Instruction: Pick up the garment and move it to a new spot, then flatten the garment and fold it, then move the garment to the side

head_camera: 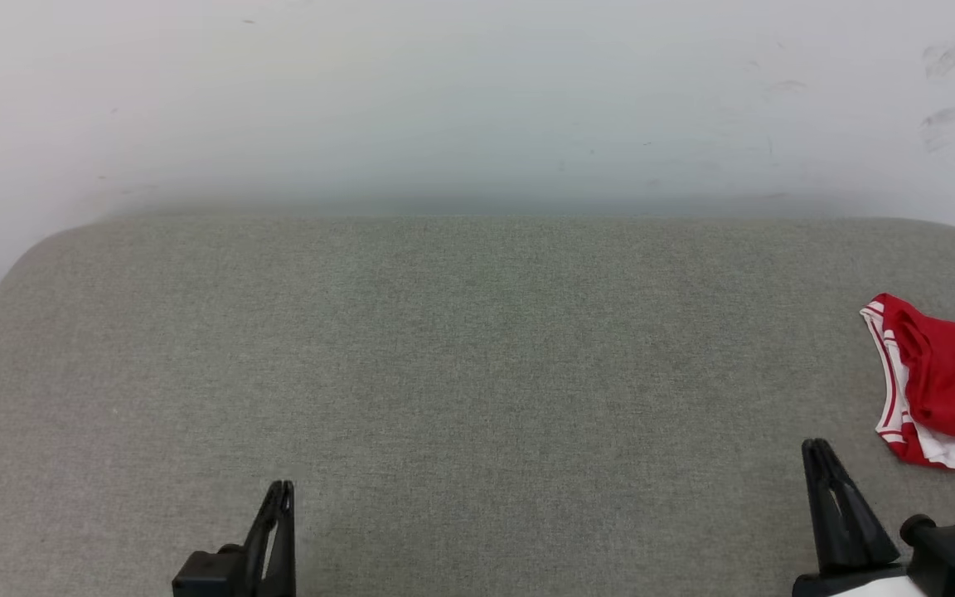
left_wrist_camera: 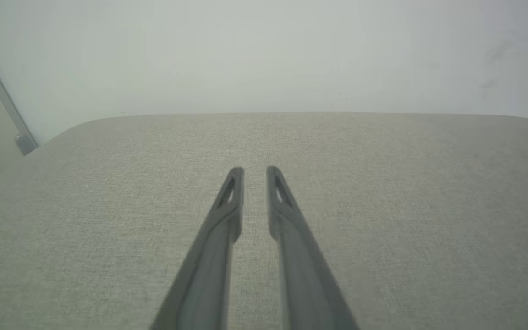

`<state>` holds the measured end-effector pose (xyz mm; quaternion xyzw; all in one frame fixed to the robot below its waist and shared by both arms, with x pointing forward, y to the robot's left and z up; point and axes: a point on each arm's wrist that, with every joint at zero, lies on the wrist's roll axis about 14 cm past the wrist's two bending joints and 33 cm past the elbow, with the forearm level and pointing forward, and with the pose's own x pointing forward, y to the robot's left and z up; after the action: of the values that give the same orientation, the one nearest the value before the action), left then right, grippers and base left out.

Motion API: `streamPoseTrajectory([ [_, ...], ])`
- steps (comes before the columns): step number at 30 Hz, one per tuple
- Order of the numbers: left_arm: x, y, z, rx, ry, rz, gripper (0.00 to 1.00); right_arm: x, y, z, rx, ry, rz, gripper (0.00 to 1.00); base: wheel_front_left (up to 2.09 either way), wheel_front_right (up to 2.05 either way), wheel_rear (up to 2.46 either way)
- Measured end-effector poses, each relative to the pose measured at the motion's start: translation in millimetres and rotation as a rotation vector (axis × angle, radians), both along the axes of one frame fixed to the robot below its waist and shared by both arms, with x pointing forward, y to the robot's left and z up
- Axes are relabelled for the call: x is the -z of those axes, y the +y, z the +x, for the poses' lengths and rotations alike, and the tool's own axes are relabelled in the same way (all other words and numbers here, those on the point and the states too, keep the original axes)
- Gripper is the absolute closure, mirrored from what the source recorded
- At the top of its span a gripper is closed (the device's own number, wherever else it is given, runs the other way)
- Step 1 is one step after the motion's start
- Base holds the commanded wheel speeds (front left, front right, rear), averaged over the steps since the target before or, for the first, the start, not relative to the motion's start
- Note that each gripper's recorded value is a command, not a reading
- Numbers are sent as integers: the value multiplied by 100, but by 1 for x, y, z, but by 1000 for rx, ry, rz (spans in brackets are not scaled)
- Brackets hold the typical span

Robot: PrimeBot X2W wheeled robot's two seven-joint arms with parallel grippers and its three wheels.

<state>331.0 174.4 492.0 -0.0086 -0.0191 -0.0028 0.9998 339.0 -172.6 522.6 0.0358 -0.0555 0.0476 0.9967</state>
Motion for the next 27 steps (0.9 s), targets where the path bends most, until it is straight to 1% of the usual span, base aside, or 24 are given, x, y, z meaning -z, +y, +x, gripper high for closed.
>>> streamPoseTrajectory([
  [2,8,1,-3,-5,28,-16,100,4,0,0,1,15,16,100,0,0,0],
  [8,15,6,-2,-31,67,-138,100,11,-4,0,13,49,140,100,0,0,0],
  [18,16,14,6,-65,90,-329,100,15,-9,6,29,80,329,100,0,0,0],
  [27,16,18,12,-79,100,-485,100,17,-13,11,38,101,477,100,0,0,0],
])
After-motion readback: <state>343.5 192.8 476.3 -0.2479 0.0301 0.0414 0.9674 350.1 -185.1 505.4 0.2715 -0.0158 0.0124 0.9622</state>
